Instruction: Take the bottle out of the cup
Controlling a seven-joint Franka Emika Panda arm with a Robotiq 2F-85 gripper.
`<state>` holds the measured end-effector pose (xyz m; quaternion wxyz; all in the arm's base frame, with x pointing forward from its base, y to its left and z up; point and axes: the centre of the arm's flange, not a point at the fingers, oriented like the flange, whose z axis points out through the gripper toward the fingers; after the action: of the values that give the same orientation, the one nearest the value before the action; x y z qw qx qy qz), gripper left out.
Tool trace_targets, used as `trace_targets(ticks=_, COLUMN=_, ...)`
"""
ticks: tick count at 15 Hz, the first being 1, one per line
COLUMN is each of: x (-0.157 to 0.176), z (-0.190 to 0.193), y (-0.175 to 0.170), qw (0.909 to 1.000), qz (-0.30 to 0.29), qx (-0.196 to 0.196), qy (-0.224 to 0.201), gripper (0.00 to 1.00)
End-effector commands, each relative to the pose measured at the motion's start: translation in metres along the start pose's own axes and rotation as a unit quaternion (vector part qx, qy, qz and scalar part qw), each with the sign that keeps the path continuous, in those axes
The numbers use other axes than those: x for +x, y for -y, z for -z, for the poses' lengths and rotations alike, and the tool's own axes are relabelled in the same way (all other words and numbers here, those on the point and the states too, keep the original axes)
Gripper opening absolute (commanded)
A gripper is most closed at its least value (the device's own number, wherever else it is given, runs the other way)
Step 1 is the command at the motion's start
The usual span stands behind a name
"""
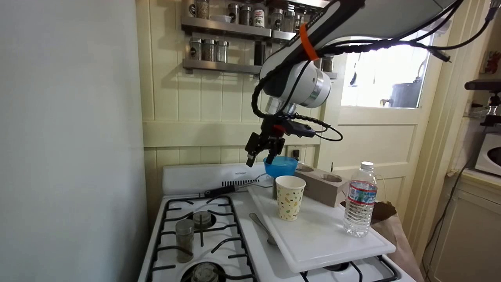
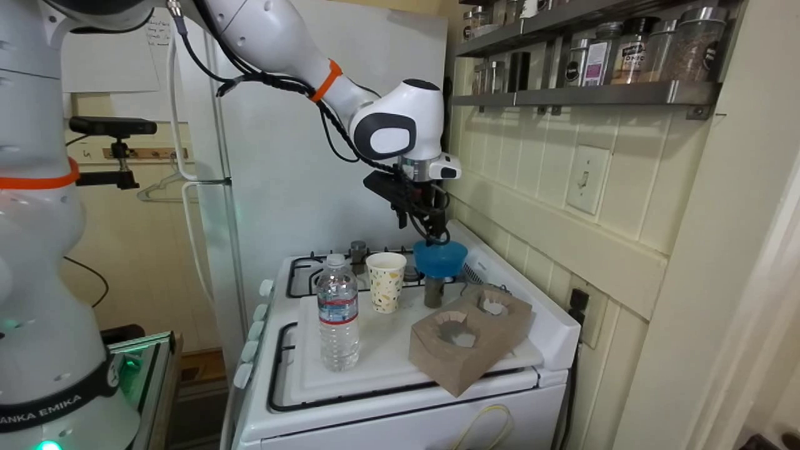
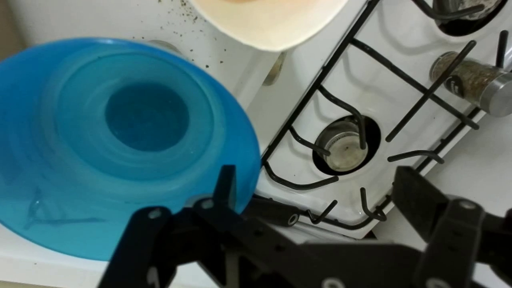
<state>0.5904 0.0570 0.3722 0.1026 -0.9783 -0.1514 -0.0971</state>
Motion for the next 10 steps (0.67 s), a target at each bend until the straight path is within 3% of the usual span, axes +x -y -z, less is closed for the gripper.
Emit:
trace_targets(ticks=1, x=0.003, z=-0.002, y=-0.002, qw=0.9999, qz=-0.012, qx=0.006, qy=0.008, gripper=1.0)
trace_targets(ticks=10, x=-0.006, z=0.018, y=-0.006, qw=0.9991, qz=-0.033, qx=-0.011, qy=0.024, gripper=1.0)
